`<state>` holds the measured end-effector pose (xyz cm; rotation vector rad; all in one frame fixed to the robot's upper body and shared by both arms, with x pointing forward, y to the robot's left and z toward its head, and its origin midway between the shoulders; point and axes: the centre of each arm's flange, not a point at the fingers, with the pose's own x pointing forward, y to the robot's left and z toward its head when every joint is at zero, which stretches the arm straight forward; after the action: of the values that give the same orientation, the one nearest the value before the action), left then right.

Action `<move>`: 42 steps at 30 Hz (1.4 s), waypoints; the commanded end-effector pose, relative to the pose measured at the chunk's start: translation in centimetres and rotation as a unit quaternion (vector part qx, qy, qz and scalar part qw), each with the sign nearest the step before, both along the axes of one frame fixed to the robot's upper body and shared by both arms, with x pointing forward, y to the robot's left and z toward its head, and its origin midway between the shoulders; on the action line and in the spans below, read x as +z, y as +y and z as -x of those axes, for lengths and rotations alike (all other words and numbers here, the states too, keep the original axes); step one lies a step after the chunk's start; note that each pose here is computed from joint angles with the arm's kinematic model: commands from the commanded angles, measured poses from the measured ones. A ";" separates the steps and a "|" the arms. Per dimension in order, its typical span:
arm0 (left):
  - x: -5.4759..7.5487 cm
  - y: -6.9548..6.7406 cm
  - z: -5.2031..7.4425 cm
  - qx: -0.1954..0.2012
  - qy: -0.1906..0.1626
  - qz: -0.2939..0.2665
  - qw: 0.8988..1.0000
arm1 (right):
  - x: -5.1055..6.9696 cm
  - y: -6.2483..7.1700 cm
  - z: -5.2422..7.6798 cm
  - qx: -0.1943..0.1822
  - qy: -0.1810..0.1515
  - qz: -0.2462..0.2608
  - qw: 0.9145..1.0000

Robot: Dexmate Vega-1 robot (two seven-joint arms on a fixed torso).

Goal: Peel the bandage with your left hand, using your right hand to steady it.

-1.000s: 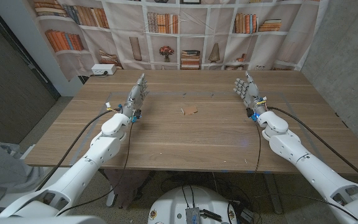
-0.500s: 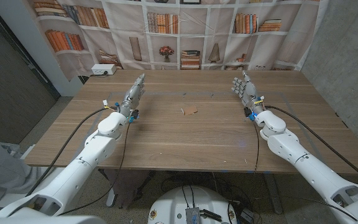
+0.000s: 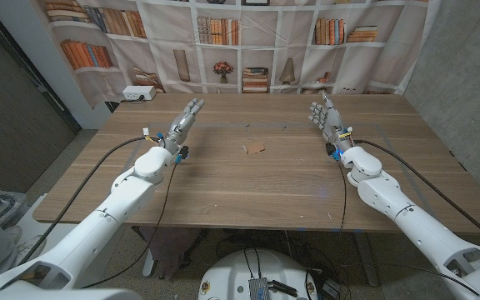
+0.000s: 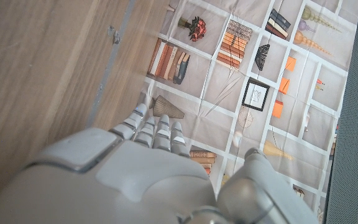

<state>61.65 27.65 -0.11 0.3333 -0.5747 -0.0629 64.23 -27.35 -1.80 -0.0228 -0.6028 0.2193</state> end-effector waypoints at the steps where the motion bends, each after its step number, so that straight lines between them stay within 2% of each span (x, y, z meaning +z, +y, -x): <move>1: 1.8 -2.1 1.3 0.062 -0.004 -0.059 0.996 | -0.9 -0.9 0.6 -0.002 -0.001 0.010 1.000; 3: 2.0 -2.4 1.4 0.051 -0.008 -0.060 0.997 | -1.1 -1.1 0.8 -0.005 0.001 0.010 1.000; 5: 2.3 -3.0 1.9 0.077 -0.030 -0.058 0.995 | -1.2 -1.5 0.8 0.001 0.006 0.014 1.000; 7: 2.2 -3.4 2.1 0.071 -0.047 -0.042 0.996 | -1.2 -2.0 0.8 0.005 0.009 0.016 1.000; 9: 2.3 -3.8 2.5 0.095 -0.061 -0.055 0.992 | -1.2 -2.4 0.8 0.008 0.010 0.020 1.000; 10: 2.1 -3.9 2.4 0.092 -0.069 -0.045 0.992 | -1.2 -2.6 0.8 0.010 0.010 0.021 1.000; 14: 1.9 -3.9 2.1 0.084 -0.066 -0.046 0.993 | -1.2 -3.0 0.5 0.021 0.005 0.028 0.999; 16: 2.1 -4.1 2.2 0.097 -0.067 -0.064 0.991 | -1.2 -3.0 0.4 0.023 0.004 0.029 0.999; 18: 2.3 -4.1 1.9 0.080 -0.063 -0.070 0.992 | -1.2 -3.0 0.5 0.020 0.003 0.024 1.000; 21: 3.8 -3.7 1.6 0.094 -0.082 -0.104 0.987 | -1.2 -2.6 0.6 0.016 0.004 0.013 1.000; 23: 4.9 -3.5 1.3 0.061 -0.089 -0.100 0.989 | -1.1 -2.3 0.6 0.020 0.008 0.009 1.000; 26: 5.9 -3.6 1.6 0.078 -0.097 -0.153 0.980 | -1.0 -1.9 0.4 0.019 0.012 0.020 1.000; 29: 5.9 -4.0 1.8 0.070 -0.084 -0.163 0.981 | -0.9 -1.5 -0.2 0.031 0.009 0.005 0.999; 30: 6.2 -4.2 2.2 0.087 -0.081 -0.187 0.975 | -0.7 -1.5 -0.3 0.032 0.008 0.006 0.999; 32: 6.5 -4.7 3.0 0.106 -0.099 -0.224 0.964 | -0.2 -1.4 -0.5 0.031 0.008 0.020 0.999; 33: 6.7 -5.1 3.6 0.150 -0.108 -0.266 0.946 | 0.0 -1.5 -0.6 0.030 0.010 0.027 0.999; 34: 6.9 -5.5 4.1 0.178 -0.109 -0.294 0.933 | 0.1 -1.5 -0.7 0.029 0.012 0.033 0.999; 36: 6.8 -5.5 4.1 0.140 -0.104 -0.280 0.944 | 0.2 -1.5 -0.7 0.030 0.017 0.030 0.999; 37: 7.0 -5.5 4.2 0.127 -0.104 -0.283 0.945 | 0.2 -1.6 -0.8 0.032 0.017 0.025 0.999; 38: 7.3 -5.3 4.3 0.120 -0.106 -0.301 0.940 | 0.3 -1.6 -0.9 0.030 0.015 0.026 0.999; 39: 7.5 -5.2 4.4 0.129 -0.114 -0.317 0.933 | 0.3 -1.5 -0.9 0.026 0.011 0.033 0.999; 40: 7.7 -5.0 4.4 0.135 -0.118 -0.321 0.930 | 0.3 -1.6 -1.1 0.023 0.010 0.032 0.999; 41: 7.6 -4.8 4.1 0.121 -0.121 -0.308 0.936 | 0.3 -1.6 -1.2 0.024 0.012 0.027 0.999; 42: 7.3 -4.7 3.9 0.110 -0.155 -0.278 0.942 | 0.4 -1.6 -1.4 0.027 0.013 0.017 0.999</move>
<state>58.37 22.56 6.32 0.8655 -0.7217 0.0423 64.66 -29.07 -2.00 -0.0480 -0.5766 0.2841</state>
